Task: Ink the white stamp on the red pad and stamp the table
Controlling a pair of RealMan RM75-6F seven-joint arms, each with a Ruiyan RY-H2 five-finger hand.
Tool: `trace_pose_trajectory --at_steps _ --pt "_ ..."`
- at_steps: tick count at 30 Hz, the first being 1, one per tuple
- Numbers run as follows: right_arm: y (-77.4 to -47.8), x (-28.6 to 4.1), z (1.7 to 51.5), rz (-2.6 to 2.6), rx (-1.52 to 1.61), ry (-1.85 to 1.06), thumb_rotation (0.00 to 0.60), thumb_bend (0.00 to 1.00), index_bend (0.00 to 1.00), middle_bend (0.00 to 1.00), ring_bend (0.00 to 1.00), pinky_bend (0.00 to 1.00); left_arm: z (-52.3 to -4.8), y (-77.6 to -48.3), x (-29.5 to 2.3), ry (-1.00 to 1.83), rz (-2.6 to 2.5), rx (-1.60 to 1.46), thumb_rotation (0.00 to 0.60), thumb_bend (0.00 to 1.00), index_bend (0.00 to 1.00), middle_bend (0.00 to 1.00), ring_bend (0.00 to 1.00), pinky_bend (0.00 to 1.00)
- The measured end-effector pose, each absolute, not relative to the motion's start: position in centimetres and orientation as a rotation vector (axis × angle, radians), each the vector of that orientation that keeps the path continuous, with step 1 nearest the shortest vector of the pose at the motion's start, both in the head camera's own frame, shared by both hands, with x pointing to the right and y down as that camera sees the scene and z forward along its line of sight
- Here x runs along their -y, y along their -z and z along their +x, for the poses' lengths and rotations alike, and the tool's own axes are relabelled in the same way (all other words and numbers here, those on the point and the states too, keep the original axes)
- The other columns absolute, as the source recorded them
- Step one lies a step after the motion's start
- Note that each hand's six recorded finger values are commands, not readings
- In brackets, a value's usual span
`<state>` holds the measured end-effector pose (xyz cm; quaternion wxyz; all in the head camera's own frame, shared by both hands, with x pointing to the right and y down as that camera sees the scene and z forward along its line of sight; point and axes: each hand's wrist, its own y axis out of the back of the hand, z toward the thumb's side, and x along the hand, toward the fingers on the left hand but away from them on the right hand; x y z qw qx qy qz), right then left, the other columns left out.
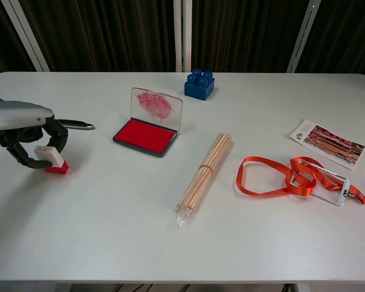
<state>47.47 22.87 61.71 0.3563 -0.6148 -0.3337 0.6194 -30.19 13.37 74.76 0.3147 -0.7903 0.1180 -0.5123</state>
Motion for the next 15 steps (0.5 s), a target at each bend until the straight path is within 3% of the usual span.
trace_pose_trajectory --at_steps 15 --pt "-61.86 -22.89 47.56 -1.587 0.855 -1.614 0.600 0.23 0.00 0.00 0.00 0.00 -30.36 -75.26 -13.67 1.358 -2.096 -0.280 0.600 0.37 0.52 0.50 0.91 0.99"
